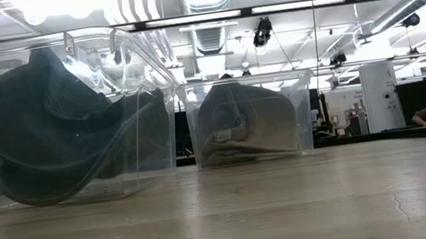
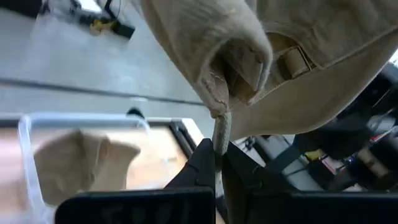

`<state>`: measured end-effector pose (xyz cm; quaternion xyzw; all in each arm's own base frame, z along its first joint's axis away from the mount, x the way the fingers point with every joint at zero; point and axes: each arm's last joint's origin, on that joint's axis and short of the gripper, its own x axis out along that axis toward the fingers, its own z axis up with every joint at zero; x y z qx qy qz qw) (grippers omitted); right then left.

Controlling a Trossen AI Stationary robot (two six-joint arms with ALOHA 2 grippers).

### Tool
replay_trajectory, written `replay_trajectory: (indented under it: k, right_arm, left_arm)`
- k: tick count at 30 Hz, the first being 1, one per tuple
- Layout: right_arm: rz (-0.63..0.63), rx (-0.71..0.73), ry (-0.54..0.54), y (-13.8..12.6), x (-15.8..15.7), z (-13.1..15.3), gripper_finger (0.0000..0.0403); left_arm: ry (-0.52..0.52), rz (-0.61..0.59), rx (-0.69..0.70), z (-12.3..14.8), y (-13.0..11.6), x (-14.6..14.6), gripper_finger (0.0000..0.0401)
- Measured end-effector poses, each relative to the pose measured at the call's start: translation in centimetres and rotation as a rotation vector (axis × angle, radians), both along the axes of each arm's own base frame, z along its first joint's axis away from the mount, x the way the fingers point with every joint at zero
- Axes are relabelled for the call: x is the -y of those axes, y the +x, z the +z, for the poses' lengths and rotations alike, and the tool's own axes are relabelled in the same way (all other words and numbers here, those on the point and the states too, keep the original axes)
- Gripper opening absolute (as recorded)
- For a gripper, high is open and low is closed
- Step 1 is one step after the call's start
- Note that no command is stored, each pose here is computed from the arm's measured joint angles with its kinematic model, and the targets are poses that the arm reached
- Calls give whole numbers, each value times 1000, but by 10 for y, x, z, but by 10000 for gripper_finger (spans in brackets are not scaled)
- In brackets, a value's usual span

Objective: Pick & Place hat
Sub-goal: Put the brown cap into the top transparent bin

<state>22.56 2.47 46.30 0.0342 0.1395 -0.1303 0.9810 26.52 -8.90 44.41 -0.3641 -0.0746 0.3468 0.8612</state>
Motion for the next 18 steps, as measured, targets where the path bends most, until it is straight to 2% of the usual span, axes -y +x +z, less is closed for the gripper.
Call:
replay_trajectory:
  k: [4,7,13,18]
  right_arm:
    - [16,20,-61,8,-1,4,208]
    - [30,75,-113,15,-3,9,224]
    - [39,151,-191,34,-5,12,230]
    - [-1,169,-205,54,-8,6,222]
  left_arm:
    - [24,11,15,14,-16,-12,5]
    - [44,10,15,21,-27,-17,5]
    - [55,26,28,29,-40,-24,5]
    - [72,25,11,29,-39,-24,5]
